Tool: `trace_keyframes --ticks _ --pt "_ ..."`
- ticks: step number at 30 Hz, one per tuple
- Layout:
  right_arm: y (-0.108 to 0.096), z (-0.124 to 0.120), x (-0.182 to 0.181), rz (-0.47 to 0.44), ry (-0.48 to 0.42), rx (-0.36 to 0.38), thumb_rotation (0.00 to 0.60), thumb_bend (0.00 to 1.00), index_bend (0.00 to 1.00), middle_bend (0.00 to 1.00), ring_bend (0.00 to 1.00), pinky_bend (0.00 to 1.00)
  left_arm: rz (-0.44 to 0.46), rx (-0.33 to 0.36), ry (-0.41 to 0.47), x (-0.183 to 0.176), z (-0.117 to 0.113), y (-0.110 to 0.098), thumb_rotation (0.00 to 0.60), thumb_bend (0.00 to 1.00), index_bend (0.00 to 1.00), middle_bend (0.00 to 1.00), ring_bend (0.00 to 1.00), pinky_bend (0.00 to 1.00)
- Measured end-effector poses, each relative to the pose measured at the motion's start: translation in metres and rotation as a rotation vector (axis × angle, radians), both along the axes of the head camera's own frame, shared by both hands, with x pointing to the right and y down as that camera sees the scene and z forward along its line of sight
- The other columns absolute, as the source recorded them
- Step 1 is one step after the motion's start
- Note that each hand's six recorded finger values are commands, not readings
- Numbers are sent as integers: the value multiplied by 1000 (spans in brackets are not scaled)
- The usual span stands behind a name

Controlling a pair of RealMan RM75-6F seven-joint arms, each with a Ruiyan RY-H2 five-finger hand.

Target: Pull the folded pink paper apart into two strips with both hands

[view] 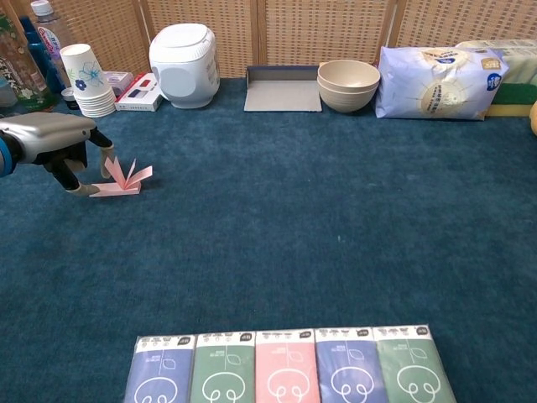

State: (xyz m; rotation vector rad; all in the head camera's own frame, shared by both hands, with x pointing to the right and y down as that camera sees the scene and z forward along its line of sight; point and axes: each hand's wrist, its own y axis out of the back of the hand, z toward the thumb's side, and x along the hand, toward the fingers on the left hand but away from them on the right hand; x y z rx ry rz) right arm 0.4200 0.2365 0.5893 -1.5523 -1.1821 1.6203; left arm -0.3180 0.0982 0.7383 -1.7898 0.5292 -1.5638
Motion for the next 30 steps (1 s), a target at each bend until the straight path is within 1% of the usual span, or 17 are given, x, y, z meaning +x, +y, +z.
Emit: trace_keyframes --ticks 22,30 --pt "3 0 3 8 3 -4 600 480 151 236 127 125 2 -21 -10 1 6 5 600 269 463 989 1000 954" --pt "4 0 4 13 5 -2 600 480 150 236 127 125 9 -26 -22 1 8 6 600 270 489 989 1000 954"
